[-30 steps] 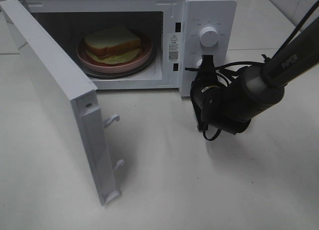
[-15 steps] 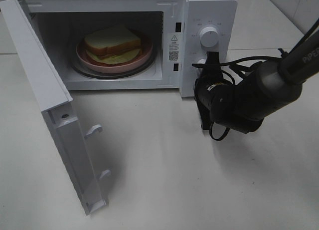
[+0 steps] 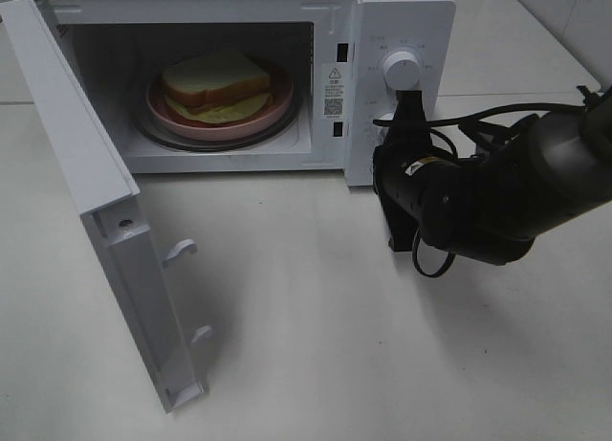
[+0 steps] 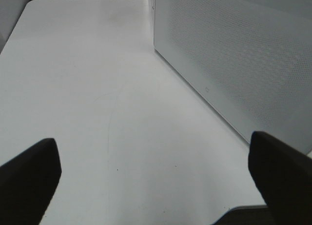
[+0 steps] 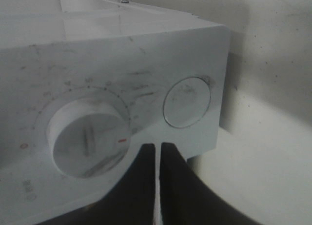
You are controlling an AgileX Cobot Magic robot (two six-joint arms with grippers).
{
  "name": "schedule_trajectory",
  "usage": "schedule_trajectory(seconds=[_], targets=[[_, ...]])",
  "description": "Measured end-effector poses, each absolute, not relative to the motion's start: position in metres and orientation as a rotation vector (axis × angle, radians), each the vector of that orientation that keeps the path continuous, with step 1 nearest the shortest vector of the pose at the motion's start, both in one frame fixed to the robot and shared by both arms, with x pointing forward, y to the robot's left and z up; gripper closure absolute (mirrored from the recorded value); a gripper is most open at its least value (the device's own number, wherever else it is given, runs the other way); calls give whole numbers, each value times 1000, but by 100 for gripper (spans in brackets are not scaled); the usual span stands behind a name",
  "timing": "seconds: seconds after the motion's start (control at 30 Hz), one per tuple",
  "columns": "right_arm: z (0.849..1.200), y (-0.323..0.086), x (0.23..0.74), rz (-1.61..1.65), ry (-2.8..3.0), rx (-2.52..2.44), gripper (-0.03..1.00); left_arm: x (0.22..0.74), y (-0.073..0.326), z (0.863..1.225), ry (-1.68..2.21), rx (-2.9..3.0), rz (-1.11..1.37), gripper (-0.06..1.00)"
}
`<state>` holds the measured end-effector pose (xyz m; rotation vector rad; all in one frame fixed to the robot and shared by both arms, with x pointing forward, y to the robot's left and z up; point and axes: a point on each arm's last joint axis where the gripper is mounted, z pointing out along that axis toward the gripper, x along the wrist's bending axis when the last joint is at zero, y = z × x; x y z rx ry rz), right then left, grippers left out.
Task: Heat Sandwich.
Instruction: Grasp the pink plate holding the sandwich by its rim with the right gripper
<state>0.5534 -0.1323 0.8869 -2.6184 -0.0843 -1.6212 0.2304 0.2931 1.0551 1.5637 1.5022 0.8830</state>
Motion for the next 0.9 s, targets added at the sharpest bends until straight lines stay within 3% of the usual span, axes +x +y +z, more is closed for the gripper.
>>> schedule_trajectory(seconds=[0.5,0.9], targets=[[909,-133,528,-1572,-353,-2586,93,230,293,1055,1502,1564,883,-2],[926,-126,506,-1385,-1034,-2552,93,230,293,1055,1502,1564,883,-2]])
